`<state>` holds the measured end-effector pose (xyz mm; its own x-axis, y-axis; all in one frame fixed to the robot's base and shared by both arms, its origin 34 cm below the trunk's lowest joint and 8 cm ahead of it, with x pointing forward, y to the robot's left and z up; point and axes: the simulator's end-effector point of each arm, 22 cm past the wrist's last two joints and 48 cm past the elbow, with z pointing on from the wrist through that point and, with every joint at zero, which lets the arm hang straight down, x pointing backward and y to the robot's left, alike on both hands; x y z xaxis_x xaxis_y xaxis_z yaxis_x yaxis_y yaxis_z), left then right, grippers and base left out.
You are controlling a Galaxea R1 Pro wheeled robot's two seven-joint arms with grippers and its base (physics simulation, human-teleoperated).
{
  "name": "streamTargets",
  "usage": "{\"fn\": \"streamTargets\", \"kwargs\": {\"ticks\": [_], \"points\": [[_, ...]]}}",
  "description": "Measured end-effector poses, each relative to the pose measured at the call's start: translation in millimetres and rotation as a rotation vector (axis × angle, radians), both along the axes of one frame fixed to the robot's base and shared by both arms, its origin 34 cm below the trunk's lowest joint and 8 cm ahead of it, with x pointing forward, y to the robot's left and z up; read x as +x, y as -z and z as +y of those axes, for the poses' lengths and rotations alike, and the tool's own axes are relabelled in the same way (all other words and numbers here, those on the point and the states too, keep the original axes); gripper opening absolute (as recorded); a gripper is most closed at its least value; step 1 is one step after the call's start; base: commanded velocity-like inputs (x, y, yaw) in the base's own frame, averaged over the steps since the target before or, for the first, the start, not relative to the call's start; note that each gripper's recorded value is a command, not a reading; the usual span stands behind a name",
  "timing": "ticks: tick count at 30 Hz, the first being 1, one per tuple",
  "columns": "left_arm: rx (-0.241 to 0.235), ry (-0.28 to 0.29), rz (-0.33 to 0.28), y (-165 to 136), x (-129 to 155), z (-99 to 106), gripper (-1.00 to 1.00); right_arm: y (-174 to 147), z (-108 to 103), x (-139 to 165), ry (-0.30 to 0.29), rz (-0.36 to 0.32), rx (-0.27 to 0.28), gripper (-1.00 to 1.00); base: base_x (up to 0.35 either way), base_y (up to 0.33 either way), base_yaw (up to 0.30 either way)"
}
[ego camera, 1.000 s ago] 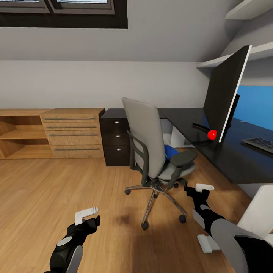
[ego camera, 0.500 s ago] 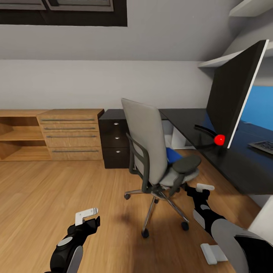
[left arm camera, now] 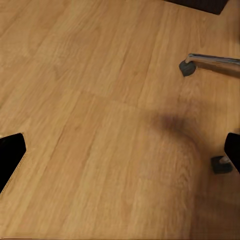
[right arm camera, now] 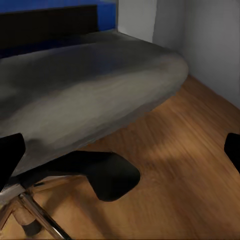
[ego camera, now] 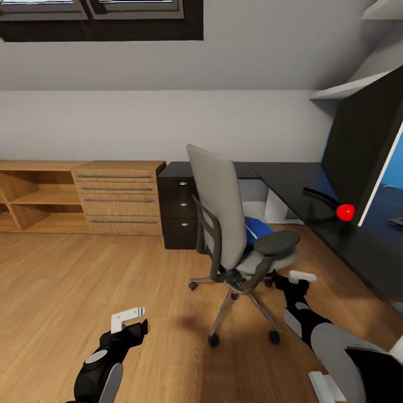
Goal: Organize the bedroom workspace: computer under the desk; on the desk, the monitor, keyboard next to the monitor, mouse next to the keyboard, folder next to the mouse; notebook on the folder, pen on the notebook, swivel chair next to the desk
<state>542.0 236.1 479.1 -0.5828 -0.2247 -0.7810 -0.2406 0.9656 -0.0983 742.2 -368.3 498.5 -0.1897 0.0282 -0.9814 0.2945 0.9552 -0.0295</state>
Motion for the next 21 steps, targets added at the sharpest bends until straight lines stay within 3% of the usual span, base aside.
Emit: {"fn": "streamTargets", "kwargs": {"ticks": [7, 14, 21], "points": [[0.000, 0.000, -0.003, -1.4, 0.0, -0.1, 1.00, -1.7, 3.7, 0.0, -0.002, -0.003, 0.005, 1.00, 0.000, 0.000, 0.255], [-0.002, 0.001, -0.008, -3.5, 0.2, -0.4, 1.00, -3.6, 20.5, 2.3, -0.028, -0.006, 0.009, 1.00, -0.003, 0.000, 0.256], [-0.002, 0.001, -0.012, -5.5, 0.4, -0.5, 1.00, -4.8, 29.4, 2.5, -0.036, -0.009, 0.018, 1.00, -0.132, 0.000, 0.256]]}}
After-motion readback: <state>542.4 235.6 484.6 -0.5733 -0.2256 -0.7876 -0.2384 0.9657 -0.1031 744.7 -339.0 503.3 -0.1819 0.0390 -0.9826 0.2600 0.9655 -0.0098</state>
